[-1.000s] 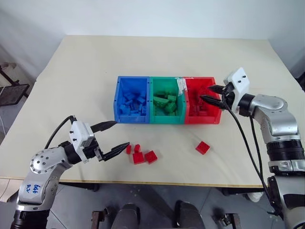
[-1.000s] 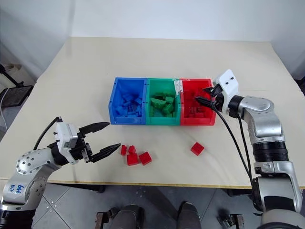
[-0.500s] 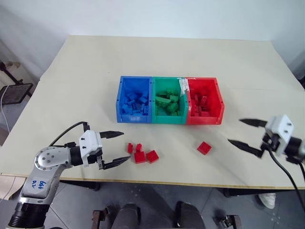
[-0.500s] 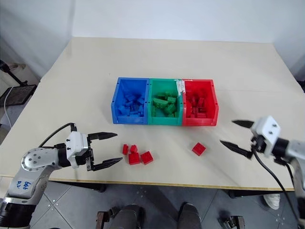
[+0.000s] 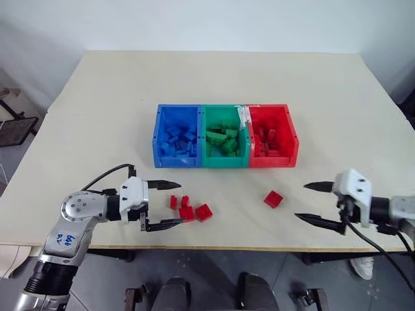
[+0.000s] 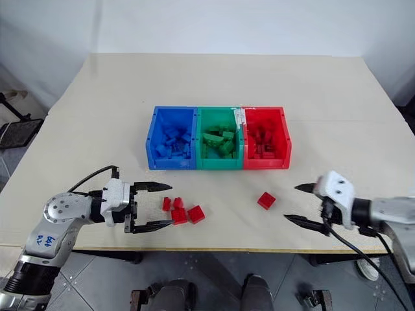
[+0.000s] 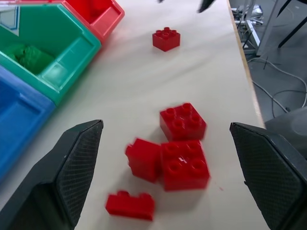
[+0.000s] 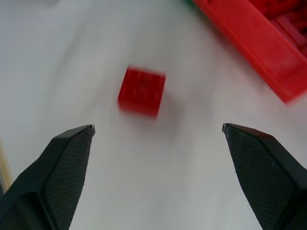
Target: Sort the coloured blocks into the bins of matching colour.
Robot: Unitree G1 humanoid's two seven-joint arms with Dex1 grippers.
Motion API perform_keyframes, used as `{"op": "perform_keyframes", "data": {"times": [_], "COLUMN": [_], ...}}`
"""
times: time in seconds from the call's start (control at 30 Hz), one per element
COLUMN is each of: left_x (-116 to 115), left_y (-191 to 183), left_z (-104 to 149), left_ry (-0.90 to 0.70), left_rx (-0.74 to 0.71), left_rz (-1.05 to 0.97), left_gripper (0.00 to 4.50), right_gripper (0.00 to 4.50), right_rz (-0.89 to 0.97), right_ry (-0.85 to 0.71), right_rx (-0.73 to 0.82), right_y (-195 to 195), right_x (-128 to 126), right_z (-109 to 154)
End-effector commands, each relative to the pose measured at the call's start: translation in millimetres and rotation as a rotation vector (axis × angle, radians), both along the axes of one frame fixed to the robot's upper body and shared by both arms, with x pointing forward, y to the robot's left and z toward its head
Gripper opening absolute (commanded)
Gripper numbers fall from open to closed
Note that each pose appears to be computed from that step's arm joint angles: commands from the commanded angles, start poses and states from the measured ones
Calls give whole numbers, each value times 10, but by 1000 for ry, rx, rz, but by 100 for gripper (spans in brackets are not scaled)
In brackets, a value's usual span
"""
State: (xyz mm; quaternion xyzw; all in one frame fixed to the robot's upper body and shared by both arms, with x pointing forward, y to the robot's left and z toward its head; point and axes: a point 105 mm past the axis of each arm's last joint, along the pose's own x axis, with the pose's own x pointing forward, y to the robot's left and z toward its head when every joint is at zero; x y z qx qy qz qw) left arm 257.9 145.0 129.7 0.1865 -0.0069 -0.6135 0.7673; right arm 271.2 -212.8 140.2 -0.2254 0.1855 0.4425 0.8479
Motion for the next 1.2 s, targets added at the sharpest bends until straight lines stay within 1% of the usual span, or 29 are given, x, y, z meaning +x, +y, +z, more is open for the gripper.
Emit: {"op": "perform_keyframes", "data": {"times": [0.03, 0.07, 0.17, 0.2, 0.27, 0.4, 0.43, 0.47, 0.5, 0.57, 0.6, 0.7, 0.8, 0.93, 1.0, 1.07, 1.13, 1.2], "left_x": [-50, -54, -82, -93, -107, -111, -107, -103, -98, -75, -56, 6, 11, -14, -33, -27, -11, 2], "left_y": [-16, -5, 31, 43, 64, 78, 81, 87, 96, 129, 158, 291, 372, 419, 462, 499, 534, 583], "left_z": [85, 90, 96, 94, 88, 89, 96, 103, 115, 167, 202, 302, 317, 320, 312, 316, 327, 319], "left_ry": [-36, -38, -41, -41, -41, -45, -48, -51, -54, -57, -58, -56, -47, -38, -35, -36, -38, -13], "left_rx": [-3, -3, -3, -1, 1, -4, -8, -14, -24, -61, -87, -167, -190, -194, -189, -187, -192, -199], "left_rz": [-11, -2, 24, 32, 46, 68, 76, 86, 98, 138, 169, 283, 344, 376, 393, 409, 423, 440], "left_gripper": [450, 450, 450, 450, 450, 450, 450, 450, 450, 450, 450, 450, 450, 450, 450, 450, 450, 450], "right_gripper": [447, 447, 389, 362, 293, 153, 144, 144, 144, 144, 144, 144, 144, 144, 218, 280, 348, 414], "right_rz": [-29, -41, -69, -72, -76, -69, -58, -28, 12, 17, 5, -164, -262, -250, -251, -229, -201, -124], "right_ry": [29, 31, 53, 57, 58, 51, 46, 32, -14, -85, -138, -317, -391, -384, -367, -394, -405, -427], "right_rx": [-16, -20, -33, -40, -49, -17, -1, 26, 63, 154, 195, 271, 267, 214, 203, 209, 219, 247], "right_y": [114, 136, 159, 158, 158, 192, 210, 244, 292, 322, 322, 196, 129, 182, 217, 252, 261, 273], "right_x": [65, 103, 164, 172, 185, 201, 204, 200, 208, 272, 343, 756, 1019, 1154, 1228, 1251, 1220, 1093], "right_z": [-70, -106, -198, -214, -227, -194, -156, -84, 29, 266, 404, 807, 938, 899, 861, 892, 911, 934]}}
